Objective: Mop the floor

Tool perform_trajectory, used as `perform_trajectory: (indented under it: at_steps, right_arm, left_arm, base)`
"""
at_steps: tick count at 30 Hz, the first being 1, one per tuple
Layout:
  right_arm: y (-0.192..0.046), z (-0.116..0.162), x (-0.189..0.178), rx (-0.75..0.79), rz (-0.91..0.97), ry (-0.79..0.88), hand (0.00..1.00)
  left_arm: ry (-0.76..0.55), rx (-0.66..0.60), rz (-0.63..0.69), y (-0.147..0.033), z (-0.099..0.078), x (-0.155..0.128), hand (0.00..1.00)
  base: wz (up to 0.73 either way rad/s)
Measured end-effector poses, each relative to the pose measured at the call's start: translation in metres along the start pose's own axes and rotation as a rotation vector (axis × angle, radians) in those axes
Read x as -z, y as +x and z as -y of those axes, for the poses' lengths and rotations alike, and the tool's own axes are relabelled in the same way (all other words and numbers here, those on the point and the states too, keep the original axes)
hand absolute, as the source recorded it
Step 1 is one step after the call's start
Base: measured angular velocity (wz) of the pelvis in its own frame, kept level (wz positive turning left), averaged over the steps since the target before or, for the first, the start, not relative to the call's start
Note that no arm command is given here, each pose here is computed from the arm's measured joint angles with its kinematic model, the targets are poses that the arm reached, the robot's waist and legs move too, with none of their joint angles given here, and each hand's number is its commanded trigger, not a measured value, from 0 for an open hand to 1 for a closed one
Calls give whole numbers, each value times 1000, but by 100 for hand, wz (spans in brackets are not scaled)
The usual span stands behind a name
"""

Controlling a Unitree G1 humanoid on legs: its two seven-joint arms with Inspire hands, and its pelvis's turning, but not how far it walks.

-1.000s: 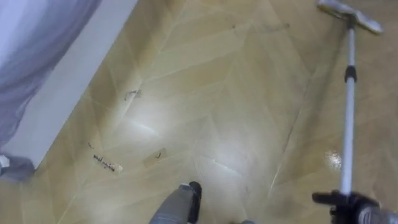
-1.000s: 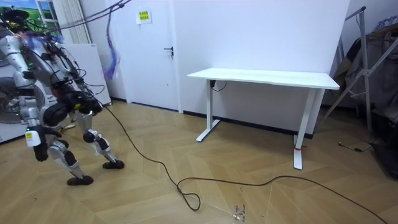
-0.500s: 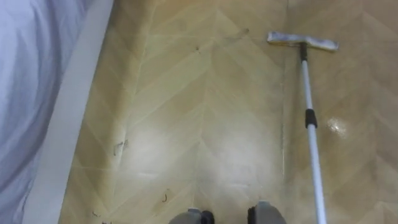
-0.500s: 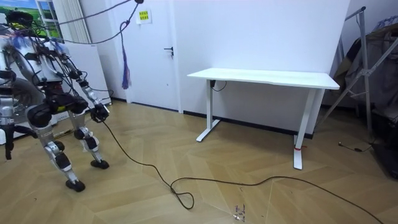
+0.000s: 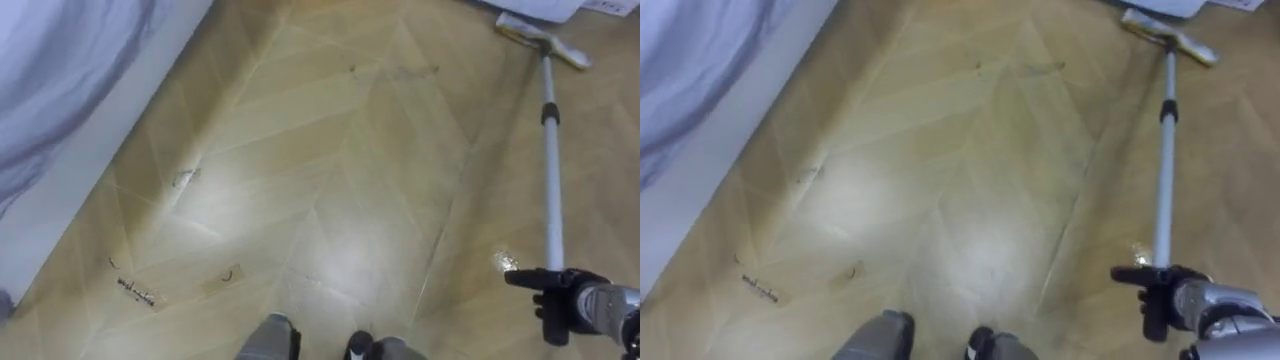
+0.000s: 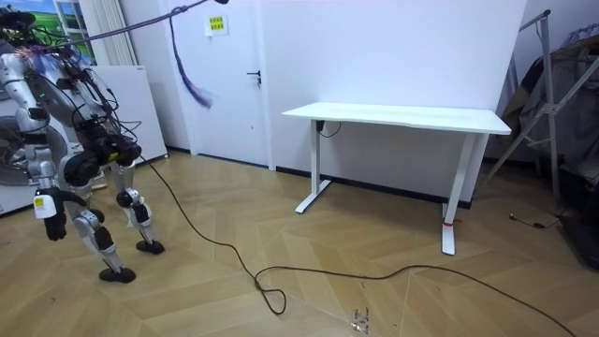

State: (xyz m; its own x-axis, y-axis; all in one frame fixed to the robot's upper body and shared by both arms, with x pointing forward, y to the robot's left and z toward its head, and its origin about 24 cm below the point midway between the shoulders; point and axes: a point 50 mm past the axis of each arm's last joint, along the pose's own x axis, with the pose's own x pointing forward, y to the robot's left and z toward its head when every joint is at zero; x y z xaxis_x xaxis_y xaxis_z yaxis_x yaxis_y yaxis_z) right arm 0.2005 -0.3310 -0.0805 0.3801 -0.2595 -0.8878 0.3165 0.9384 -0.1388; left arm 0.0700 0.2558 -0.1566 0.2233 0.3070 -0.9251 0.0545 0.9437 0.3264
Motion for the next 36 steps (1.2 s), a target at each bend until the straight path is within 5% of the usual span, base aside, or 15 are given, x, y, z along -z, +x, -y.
perform_trajectory:
  at_steps: [6,14,36]
  right_arm:
    - [4,12,63,14,-110,-10,100]
    - [4,-18,141,-53,-279,-34,100]
    - [-11,-37,210,-146,-448,-51,100]
  left_arm:
    - [4,22,-17,0,3,4,0]
    - [-5,57,-7,0,11,5,0]
    - [-23,13,20,0,10,-2,0]
  base:
    - [2]
    - [-3]
    - [-4]
